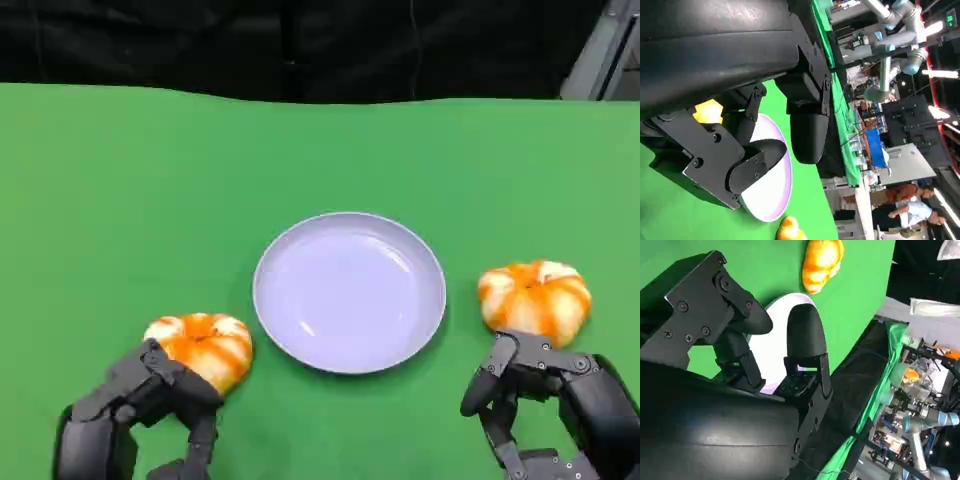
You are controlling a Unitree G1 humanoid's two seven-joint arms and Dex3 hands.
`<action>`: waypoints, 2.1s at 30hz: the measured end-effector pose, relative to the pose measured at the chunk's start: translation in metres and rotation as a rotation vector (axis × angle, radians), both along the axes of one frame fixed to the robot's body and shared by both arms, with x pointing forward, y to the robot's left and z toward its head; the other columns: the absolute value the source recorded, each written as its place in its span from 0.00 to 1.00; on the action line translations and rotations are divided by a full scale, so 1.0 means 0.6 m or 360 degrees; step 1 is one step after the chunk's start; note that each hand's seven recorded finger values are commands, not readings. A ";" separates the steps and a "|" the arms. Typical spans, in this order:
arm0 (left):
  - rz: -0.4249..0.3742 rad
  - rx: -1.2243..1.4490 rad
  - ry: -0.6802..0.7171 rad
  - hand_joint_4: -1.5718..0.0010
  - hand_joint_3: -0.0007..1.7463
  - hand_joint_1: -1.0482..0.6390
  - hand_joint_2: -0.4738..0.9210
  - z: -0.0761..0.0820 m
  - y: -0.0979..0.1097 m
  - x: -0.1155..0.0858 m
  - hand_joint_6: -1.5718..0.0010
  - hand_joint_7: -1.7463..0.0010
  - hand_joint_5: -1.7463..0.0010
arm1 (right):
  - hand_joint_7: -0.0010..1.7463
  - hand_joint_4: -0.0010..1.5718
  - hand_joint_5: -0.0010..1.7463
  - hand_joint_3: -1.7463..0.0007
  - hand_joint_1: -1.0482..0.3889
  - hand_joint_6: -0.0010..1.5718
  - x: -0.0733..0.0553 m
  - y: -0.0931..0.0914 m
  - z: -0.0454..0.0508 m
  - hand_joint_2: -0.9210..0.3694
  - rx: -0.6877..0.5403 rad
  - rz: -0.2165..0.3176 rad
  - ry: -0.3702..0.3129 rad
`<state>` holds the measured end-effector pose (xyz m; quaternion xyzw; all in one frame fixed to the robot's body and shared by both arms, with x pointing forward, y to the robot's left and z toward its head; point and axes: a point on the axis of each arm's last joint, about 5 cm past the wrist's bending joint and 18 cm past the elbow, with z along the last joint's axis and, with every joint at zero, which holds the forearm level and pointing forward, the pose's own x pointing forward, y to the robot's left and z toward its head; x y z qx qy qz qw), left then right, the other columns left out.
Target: Grasp the bread from the table and place it into the plate.
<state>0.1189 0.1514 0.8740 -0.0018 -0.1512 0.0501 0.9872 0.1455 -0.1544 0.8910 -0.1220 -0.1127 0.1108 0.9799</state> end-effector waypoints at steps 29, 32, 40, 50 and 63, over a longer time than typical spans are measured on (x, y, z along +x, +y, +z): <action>-0.0004 0.0067 -0.0005 0.67 0.18 0.51 0.93 0.002 0.002 0.001 0.55 0.85 0.54 | 0.77 0.58 0.95 0.23 0.73 0.50 0.000 0.003 0.000 0.46 -0.0013 0.0009 0.0000; 0.0010 0.0179 0.0023 0.74 0.07 0.48 0.98 0.008 0.004 0.003 0.61 0.96 0.63 | 0.77 0.58 0.96 0.23 0.72 0.50 0.000 0.004 0.000 0.46 -0.0014 0.0008 -0.0003; 0.0088 0.0423 0.0143 0.92 0.01 0.39 1.00 0.016 0.005 0.009 0.74 1.00 0.62 | 0.77 0.58 0.95 0.23 0.72 0.50 0.003 0.006 0.002 0.46 -0.0017 0.0001 -0.0020; 0.0103 0.0699 0.0259 0.95 0.00 0.41 0.98 0.027 0.003 0.016 0.79 1.00 0.62 | 0.77 0.58 0.94 0.24 0.72 0.51 0.003 0.007 0.002 0.46 -0.0033 -0.0002 -0.0024; 0.0145 0.1367 0.0343 0.93 0.00 0.35 0.97 0.046 0.004 0.043 0.79 0.99 0.63 | 0.77 0.57 0.95 0.22 0.72 0.50 0.004 0.007 0.001 0.47 -0.0027 0.0000 -0.0031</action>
